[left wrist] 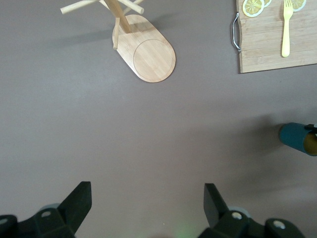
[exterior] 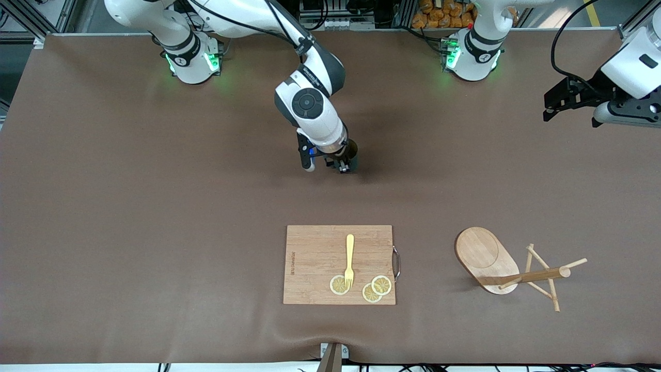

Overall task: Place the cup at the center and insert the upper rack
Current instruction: 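Carry the teal mug with the right gripper to the table center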

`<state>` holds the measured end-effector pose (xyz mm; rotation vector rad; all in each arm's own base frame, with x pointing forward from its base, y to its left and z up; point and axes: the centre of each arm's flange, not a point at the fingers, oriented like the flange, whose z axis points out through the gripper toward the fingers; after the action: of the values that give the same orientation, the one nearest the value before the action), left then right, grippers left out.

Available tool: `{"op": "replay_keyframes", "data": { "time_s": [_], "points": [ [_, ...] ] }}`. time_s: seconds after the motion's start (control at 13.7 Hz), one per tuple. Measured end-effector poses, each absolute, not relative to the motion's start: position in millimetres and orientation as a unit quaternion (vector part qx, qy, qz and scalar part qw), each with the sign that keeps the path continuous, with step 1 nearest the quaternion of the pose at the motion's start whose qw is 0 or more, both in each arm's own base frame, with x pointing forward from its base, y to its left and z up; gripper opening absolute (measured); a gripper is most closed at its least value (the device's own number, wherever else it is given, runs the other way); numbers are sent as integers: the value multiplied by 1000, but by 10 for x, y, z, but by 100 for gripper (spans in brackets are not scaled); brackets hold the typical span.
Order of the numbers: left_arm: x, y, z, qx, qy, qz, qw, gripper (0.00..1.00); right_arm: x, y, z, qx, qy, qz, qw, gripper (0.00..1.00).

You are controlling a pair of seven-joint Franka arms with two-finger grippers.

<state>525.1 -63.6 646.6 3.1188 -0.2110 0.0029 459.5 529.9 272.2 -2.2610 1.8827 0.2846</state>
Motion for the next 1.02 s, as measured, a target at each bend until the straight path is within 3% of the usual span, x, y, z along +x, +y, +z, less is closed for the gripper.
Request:
{"op": "replay_keyframes", "data": {
  "time_s": [1.02],
  "points": [
    [5252, -625, 6466, 998, -67, 1, 8, 100, 4698, 5339, 2606, -773, 624, 72, 90, 4]
  ]
}}
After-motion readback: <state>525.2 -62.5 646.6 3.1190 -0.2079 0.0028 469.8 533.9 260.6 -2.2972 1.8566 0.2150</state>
